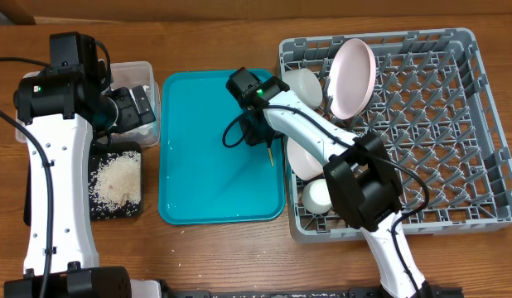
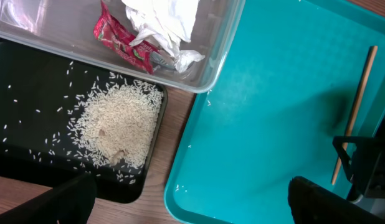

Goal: Sort waste into correct bins and load items into the dishwasher
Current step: 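Lower the right gripper onto the remaining chopstick and close on it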

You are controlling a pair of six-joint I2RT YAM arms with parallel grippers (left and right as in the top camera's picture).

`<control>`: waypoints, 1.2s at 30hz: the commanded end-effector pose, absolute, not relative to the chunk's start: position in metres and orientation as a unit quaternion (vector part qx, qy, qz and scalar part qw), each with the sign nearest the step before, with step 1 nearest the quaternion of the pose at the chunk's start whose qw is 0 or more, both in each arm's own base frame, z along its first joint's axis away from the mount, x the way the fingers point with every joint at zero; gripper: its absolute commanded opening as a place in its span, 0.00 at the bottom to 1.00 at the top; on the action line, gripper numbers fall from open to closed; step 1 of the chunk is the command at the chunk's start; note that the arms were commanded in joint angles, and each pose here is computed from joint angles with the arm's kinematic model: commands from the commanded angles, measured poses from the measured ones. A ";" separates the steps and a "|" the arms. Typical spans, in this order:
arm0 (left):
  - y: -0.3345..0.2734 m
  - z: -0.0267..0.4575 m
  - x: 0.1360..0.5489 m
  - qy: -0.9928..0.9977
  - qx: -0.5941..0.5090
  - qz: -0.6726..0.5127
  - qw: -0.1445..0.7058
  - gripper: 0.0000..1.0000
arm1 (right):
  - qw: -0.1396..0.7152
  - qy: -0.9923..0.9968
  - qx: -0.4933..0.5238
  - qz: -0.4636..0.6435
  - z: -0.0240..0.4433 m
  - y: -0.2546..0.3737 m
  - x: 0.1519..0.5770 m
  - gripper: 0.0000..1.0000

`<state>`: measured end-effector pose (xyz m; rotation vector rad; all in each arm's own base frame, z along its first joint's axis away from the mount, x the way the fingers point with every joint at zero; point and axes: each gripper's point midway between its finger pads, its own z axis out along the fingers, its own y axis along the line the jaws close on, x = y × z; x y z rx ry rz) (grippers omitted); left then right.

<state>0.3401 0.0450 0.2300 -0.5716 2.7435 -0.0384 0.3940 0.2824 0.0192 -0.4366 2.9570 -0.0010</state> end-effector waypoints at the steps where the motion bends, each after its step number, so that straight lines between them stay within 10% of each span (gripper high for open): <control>1: 0.048 0.234 0.341 0.964 -0.199 -0.008 0.176 1.00 | 0.045 0.988 -0.146 -0.003 -0.010 0.279 0.390 0.35; 36: 0.048 0.234 0.341 0.964 -0.199 -0.008 0.176 1.00 | 0.131 0.954 -0.268 0.002 0.058 0.307 0.429 0.44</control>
